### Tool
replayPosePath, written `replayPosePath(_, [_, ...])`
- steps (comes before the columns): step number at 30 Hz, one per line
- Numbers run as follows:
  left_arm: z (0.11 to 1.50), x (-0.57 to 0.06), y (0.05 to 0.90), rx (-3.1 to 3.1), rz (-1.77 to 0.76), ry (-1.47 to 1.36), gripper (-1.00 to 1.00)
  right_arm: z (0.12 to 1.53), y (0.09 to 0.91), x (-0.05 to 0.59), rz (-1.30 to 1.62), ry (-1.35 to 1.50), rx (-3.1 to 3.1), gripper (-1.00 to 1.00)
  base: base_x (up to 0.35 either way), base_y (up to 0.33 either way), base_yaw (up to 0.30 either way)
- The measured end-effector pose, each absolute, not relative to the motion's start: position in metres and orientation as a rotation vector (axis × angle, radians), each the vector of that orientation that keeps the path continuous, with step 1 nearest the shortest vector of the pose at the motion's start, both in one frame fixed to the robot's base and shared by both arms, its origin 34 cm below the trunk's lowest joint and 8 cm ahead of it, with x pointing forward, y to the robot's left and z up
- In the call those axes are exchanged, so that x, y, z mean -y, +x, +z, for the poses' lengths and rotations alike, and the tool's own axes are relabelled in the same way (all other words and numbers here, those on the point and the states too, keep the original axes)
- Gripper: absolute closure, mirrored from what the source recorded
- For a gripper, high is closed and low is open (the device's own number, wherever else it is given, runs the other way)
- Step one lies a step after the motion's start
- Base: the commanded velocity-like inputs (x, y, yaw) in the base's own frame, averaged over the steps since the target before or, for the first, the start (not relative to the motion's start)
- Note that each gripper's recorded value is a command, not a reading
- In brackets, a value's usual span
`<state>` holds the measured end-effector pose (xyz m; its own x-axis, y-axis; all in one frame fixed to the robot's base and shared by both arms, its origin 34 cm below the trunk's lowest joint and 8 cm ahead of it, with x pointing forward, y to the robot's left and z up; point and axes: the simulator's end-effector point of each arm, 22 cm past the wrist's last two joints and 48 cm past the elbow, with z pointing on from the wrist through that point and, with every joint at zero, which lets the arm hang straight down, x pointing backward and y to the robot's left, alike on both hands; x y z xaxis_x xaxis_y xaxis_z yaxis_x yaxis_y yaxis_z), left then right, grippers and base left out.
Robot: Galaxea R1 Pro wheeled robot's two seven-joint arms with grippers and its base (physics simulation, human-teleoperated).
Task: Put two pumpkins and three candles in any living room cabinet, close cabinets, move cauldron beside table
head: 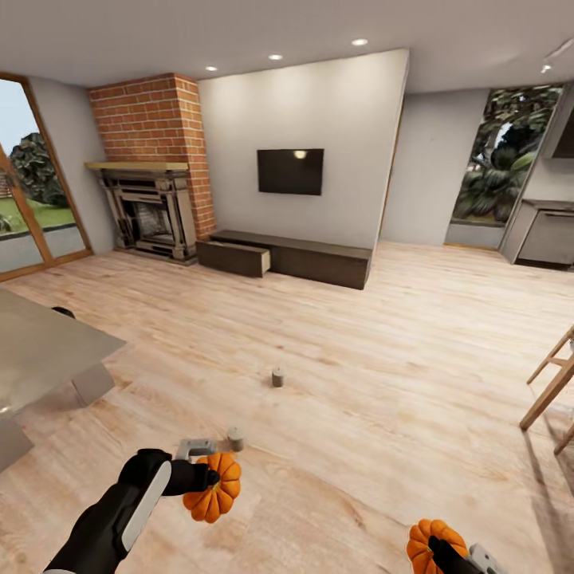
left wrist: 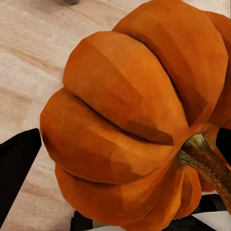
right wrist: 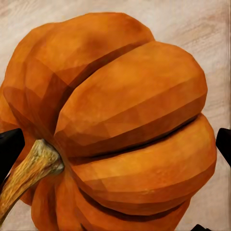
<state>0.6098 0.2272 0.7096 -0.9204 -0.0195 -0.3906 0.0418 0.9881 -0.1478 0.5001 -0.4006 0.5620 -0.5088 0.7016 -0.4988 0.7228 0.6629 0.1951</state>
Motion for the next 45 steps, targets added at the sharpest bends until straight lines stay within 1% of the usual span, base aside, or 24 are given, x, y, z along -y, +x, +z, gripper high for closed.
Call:
replayPosePath(14, [0.7082, -0.2275, 0.6093, -2.735, -0.216, 0.013, 1.0, 0.5624, 0.5046, 0.3958, -0.014, 1.089, -2.325, 1.0, 0.245, -0.184, -0.043])
replayPosePath(40, [0.7075, -0.2274, 0.6089, -2.736, -0.216, 0.015, 1.0, 0.563, 0.5067, 0.3939, 0.005, 1.087, -2.318, 1.0, 0.296, -0.003, -0.003])
replayPosePath(45, [0.7064, -0.2277, 0.6087, -2.739, -0.213, 0.016, 1.0, 0.5617, 0.5052, 0.3939, 0.005, 1.092, -2.32, 1.0, 0.297, 0.0, -0.116])
